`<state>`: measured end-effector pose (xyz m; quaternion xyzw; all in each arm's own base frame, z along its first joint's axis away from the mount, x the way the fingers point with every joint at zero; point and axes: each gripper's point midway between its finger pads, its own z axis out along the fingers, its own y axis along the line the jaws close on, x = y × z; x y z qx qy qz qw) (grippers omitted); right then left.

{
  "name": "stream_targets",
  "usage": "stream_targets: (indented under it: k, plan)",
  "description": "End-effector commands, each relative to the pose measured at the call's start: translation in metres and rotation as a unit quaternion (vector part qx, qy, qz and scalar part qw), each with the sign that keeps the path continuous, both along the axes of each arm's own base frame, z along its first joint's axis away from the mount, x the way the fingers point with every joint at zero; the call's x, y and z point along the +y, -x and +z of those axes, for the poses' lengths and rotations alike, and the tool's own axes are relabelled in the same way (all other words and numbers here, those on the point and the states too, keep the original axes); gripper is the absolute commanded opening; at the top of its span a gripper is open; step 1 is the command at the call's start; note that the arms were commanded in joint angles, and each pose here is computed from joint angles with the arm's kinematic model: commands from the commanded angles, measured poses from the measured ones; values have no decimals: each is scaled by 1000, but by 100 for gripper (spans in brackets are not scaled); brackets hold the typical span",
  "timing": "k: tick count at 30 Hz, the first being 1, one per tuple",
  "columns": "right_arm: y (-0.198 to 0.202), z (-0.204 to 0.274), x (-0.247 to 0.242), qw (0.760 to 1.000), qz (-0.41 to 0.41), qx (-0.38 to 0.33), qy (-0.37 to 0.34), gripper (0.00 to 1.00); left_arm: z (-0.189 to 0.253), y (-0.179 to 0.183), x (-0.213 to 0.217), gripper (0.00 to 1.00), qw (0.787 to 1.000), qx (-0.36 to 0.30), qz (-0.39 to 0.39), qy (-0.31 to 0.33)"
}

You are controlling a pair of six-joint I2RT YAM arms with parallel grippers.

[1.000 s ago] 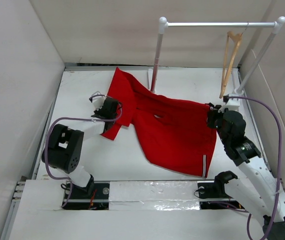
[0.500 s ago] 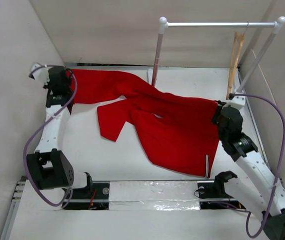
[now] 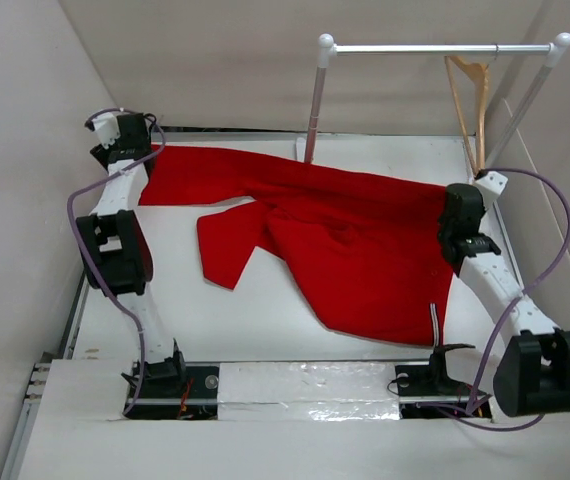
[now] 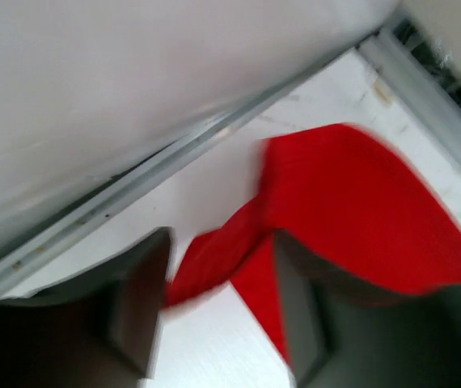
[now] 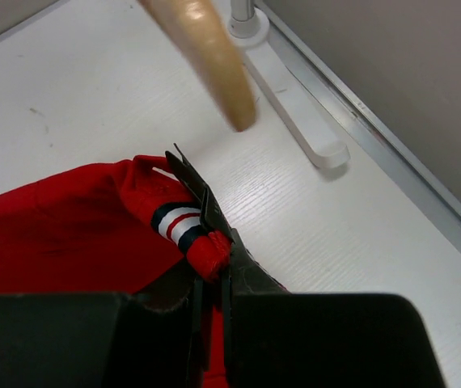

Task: Place the trousers on the hanger
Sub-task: Flatten out the trousers at the center of the board.

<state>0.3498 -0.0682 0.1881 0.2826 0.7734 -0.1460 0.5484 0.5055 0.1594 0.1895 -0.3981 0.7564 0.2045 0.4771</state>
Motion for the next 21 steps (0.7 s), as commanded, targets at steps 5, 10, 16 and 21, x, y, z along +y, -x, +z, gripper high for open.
stream_targets:
  k: [5, 10, 16, 21]
  plan:
    - [-38, 49, -1, 995, -33, -90, -13, 41, 30, -6, -93, 67, 993, -34, -110, 24]
    - [-30, 55, 36, 993, 29, -114, -20, 89, 23, 46, -157, 61, 979, -51, -172, 95]
    - [-4, 64, 75, 983, 124, -132, -43, 63, 15, 141, -261, 11, 944, -45, -302, 127]
    - [27, 84, 148, 937, 292, -178, -73, 0, -41, 200, -288, 0, 930, -31, -320, 177]
